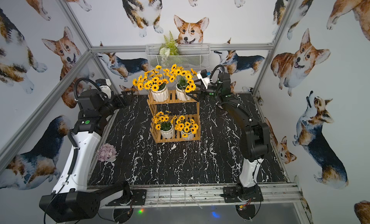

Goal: Take the sunflower pots off the shelves
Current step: Pick up the sunflower pot from the shelf.

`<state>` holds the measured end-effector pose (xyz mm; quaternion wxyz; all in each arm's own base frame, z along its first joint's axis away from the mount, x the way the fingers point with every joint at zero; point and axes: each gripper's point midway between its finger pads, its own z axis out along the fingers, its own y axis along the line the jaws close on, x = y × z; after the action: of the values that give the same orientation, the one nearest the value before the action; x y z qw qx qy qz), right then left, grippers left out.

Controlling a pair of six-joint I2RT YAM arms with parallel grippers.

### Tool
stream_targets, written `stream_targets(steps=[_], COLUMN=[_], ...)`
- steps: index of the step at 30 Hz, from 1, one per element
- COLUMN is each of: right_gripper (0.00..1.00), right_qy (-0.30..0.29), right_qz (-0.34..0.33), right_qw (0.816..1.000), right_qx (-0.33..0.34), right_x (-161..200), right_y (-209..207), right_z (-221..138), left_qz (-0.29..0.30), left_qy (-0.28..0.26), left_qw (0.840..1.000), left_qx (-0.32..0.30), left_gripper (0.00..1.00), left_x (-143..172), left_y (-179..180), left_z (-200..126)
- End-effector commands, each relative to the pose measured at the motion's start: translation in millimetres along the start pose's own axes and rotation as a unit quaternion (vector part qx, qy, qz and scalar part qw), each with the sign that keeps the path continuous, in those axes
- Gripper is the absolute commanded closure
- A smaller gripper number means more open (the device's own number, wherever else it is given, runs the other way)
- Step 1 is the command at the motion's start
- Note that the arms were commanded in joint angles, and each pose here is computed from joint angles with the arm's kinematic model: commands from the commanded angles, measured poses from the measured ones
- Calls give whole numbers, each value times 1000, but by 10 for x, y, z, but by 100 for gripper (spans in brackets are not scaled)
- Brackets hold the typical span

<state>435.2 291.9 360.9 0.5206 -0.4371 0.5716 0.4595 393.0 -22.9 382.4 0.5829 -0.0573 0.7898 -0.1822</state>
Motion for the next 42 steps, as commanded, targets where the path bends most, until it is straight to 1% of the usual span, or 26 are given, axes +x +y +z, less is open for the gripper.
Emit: stream_targets(steps=[1, 18, 31, 42], right_gripper=[1, 1, 1, 0], right_qy=[0, 11, 10, 21], right_qz=[-8, -5, -5, -6], right_qw=[1000, 1000, 1000, 1000], right_qx=[-17, -18, -23, -6], right_x=[-38, 40, 27, 69], right_y=[47, 0, 12, -12], right_z=[49, 221, 340, 385], left_qz=[9, 9, 12, 13], left_qy=[-16, -18, -22, -22], left_qw=[1000, 1000, 1000, 1000], left_qx=[12, 15, 16, 14], left_gripper=[0, 0, 0, 0], left_x=[-99, -98, -112, -87], left_y=[-53, -69, -85, -74], left_z=[-14, -42, -67, -89])
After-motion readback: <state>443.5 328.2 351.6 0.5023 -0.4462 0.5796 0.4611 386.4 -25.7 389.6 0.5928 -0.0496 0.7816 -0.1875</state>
